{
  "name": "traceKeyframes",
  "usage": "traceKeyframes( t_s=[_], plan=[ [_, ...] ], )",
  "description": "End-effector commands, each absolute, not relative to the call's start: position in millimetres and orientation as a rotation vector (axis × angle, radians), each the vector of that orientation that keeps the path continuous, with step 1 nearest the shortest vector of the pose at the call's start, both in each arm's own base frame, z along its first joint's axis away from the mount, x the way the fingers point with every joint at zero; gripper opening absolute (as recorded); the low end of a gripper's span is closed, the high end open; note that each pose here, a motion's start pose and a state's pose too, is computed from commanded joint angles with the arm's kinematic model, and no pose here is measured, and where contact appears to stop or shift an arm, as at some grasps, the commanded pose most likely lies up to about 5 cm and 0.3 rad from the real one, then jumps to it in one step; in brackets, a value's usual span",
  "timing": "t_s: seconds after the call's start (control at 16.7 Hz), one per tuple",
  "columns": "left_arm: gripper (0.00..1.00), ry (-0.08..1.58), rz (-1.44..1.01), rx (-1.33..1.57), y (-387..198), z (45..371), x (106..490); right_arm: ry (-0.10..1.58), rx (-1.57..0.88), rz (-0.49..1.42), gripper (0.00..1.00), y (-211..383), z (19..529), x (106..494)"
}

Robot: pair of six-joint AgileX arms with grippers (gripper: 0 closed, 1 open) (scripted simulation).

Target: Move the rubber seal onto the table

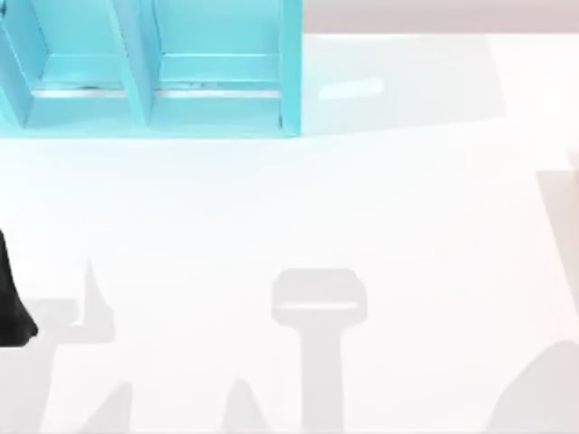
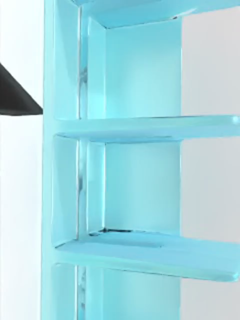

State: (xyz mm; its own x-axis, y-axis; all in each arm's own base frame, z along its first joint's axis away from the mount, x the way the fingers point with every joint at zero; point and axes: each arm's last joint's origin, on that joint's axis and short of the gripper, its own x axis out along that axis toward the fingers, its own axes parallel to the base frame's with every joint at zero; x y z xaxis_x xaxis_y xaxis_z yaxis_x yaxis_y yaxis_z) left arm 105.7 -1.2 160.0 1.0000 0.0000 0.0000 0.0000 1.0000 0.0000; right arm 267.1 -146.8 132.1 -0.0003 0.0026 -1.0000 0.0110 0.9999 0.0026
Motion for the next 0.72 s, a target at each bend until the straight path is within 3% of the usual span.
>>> traceKeyframes(
  t_s=[0.12,0.18,0.72],
  plan=[
    [1.0,0.0,0.0,0.0,-1.2,160.0,105.7,1.571,0.011,-0.007,0.02,-146.8,132.1,267.1],
    [1.0,0.0,0.0,0.0,-1.2,160.0,105.7,1.571,0.011,-0.007,0.0,-146.8,132.1,267.1],
    [1.0,0.0,0.0,0.0,-1.2,160.0,105.7,1.568,0.009,-0.009,0.0,-146.6,133.8,267.5]
  ],
)
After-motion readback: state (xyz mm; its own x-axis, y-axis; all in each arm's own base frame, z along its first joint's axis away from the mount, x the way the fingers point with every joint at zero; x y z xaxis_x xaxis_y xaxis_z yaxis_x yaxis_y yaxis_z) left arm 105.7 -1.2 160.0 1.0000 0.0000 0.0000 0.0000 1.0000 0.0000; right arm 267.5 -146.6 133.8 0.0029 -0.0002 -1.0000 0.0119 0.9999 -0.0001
